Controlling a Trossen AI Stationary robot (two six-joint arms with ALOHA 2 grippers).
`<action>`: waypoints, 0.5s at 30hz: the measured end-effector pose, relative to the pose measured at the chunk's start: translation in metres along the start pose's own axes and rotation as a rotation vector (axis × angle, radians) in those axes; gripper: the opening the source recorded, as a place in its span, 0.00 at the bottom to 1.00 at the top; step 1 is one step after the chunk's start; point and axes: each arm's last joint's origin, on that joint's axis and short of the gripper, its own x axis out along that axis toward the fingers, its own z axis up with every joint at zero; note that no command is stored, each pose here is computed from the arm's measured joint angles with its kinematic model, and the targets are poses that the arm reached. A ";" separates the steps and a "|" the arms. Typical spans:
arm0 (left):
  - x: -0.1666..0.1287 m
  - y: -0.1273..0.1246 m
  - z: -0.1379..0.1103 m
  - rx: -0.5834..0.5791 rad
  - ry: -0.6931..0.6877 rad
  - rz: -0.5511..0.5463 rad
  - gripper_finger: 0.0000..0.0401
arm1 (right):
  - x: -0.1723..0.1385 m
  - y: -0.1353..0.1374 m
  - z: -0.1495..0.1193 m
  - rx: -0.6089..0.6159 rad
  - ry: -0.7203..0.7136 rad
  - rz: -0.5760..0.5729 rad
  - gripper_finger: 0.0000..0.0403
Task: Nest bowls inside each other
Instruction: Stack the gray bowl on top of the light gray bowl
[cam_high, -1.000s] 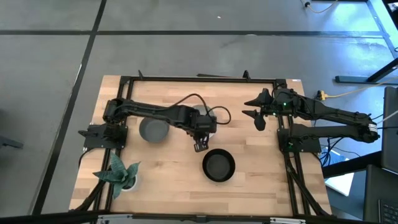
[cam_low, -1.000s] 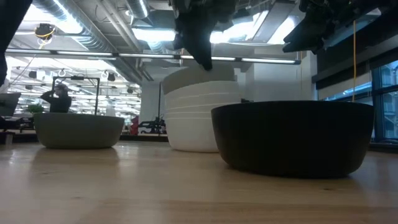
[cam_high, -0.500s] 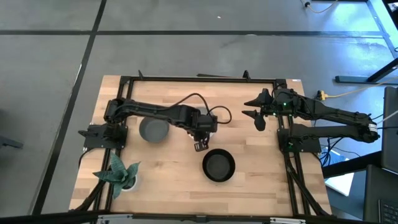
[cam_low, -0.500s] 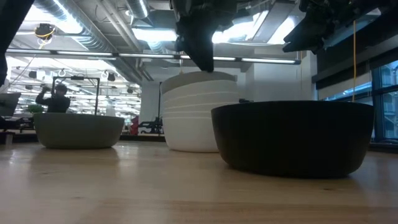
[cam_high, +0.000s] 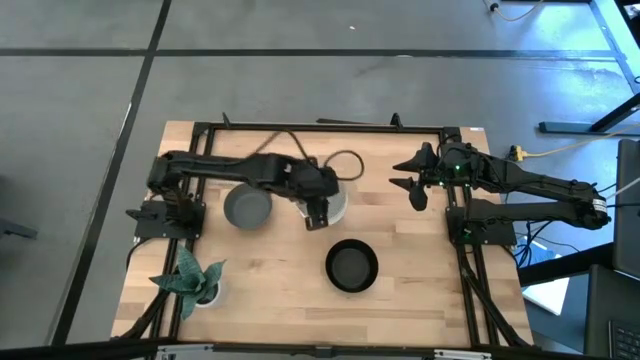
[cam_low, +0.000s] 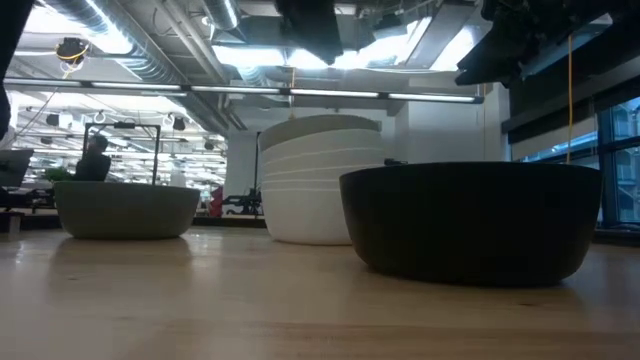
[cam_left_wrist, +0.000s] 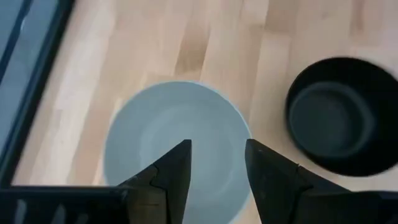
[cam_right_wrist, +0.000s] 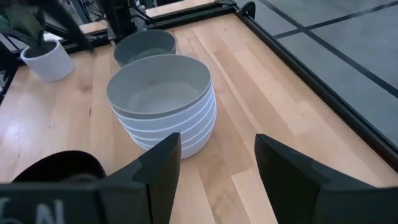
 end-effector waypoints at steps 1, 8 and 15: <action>-0.009 0.002 -0.001 -0.002 -0.010 -0.002 0.36 | 0.000 0.000 0.000 0.000 0.003 0.000 0.51; -0.062 0.016 -0.015 -0.094 -0.043 0.023 0.36 | 0.000 0.000 0.000 -0.020 0.003 -0.001 0.51; -0.081 0.026 -0.050 -0.290 0.211 0.182 0.36 | 0.000 0.000 0.000 -0.022 0.002 -0.001 0.51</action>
